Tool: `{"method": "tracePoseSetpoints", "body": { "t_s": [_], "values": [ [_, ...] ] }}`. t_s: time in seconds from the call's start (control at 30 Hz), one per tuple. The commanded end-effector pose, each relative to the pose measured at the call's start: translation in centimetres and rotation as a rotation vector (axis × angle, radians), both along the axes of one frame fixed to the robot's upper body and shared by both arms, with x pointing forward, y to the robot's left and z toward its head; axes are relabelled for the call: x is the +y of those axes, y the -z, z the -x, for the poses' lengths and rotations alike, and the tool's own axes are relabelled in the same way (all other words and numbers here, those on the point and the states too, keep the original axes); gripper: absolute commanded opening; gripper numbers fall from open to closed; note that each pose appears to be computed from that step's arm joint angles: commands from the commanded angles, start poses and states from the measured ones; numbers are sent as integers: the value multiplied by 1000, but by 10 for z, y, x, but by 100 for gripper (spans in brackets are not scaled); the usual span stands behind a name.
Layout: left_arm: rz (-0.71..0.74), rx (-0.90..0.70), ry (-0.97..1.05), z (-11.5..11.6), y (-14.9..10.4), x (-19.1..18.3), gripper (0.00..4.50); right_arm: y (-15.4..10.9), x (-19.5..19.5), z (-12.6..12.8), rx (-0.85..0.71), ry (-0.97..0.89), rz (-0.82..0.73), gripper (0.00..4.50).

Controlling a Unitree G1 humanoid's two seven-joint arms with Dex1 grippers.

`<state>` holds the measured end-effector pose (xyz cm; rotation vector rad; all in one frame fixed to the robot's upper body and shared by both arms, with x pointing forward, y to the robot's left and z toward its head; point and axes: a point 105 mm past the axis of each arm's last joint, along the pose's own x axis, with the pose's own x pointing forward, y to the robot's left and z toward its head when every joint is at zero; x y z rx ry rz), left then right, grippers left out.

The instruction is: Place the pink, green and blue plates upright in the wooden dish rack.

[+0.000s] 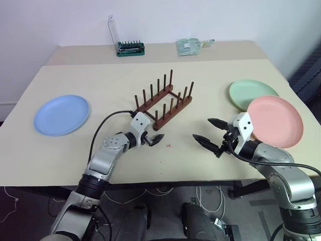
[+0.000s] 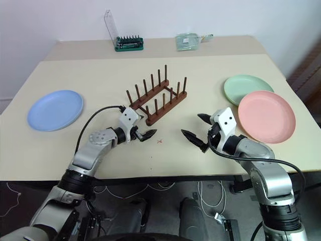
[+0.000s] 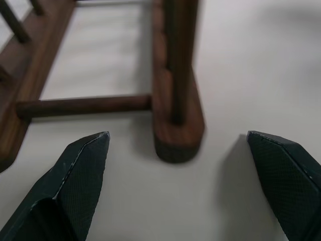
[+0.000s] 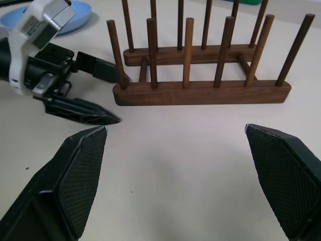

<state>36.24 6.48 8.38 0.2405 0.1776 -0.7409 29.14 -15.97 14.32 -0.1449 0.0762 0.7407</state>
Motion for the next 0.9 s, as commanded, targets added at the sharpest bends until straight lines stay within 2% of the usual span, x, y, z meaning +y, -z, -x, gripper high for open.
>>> {"method": "tracePoseSetpoints", "body": {
  "t_s": [0.03,0.1,0.13,0.17,0.2,0.3,0.53,0.67,0.9],
  "values": [
    [-48,29,-6,0,16,-3,425,-16,4,2,-60,-12,-5,450],
    [-38,24,-12,0,15,-2,369,-16,4,1,-61,-13,-4,450],
    [-35,22,-14,-1,15,-2,327,-16,5,1,-61,-14,-4,450],
    [-28,19,-15,-1,14,-1,259,-17,6,0,-63,-16,-4,450],
    [-32,16,-19,-1,15,1,223,-17,7,0,-64,-19,-3,450],
    [-64,-11,-26,-4,15,8,78,-18,8,-1,-64,-27,0,450],
    [-86,-88,147,-3,-2,6,75,-10,-2,-1,-38,-32,89,450],
    [-119,-62,417,13,-8,-1,75,-7,-11,1,-26,-25,139,450],
    [-154,-30,594,7,-13,6,75,-8,-17,5,-28,-3,149,450]
  ]
}}
